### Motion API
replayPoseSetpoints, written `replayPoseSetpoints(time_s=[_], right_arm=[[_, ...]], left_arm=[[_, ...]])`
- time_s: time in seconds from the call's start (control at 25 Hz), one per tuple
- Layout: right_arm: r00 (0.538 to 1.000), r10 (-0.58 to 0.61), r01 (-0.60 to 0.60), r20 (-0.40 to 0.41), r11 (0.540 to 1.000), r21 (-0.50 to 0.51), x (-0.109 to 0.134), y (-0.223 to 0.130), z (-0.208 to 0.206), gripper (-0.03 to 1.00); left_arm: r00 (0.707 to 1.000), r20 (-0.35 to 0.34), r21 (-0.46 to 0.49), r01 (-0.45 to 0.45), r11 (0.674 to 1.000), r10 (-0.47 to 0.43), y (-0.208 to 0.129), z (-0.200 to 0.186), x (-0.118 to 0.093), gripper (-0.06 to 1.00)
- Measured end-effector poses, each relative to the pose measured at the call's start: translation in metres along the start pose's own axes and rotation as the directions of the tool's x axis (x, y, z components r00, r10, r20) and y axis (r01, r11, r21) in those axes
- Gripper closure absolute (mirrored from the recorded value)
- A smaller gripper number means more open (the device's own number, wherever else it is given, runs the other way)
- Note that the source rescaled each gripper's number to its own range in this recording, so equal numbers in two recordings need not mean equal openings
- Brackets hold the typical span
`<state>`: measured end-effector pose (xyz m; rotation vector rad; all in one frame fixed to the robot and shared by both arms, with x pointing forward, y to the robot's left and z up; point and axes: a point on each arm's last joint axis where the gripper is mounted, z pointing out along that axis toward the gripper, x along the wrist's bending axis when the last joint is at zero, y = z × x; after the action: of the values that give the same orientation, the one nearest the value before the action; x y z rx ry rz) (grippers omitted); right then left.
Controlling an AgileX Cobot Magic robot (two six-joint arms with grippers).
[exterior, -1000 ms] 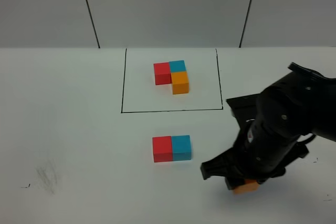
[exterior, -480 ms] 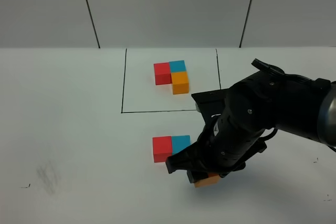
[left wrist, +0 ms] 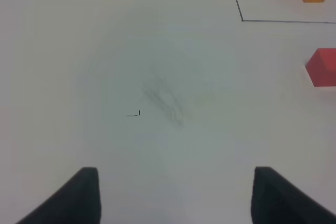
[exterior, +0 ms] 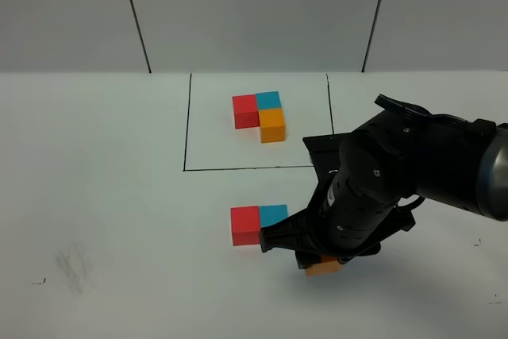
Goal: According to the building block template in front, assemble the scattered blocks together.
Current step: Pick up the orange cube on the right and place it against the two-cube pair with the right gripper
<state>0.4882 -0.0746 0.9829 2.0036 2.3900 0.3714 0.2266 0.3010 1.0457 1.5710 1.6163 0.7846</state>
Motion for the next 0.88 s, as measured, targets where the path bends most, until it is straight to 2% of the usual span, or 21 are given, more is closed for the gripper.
replayPoseSetpoints(time_s=[0.48, 0.64, 0.88], right_arm=[[0.996, 0.083, -0.083, -0.007, 0.996, 0.026, 0.001, -0.002, 0.000, 0.95], [0.989, 0.145, -0.145, -0.004, 0.989, 0.028, 0.001, -0.002, 0.000, 0.95], [0.992, 0.122, -0.123, 0.025, 0.992, 0.008, 0.012, -0.010, 0.000, 0.95]], left_arm=[[1.000, 0.000, 0.000, 0.000, 1.000, 0.000, 0.000, 0.000, 0.000, -0.02], [1.000, 0.000, 0.000, 0.000, 1.000, 0.000, 0.000, 0.000, 0.000, -0.02], [1.000, 0.000, 0.000, 0.000, 1.000, 0.000, 0.000, 0.000, 0.000, -0.02]])
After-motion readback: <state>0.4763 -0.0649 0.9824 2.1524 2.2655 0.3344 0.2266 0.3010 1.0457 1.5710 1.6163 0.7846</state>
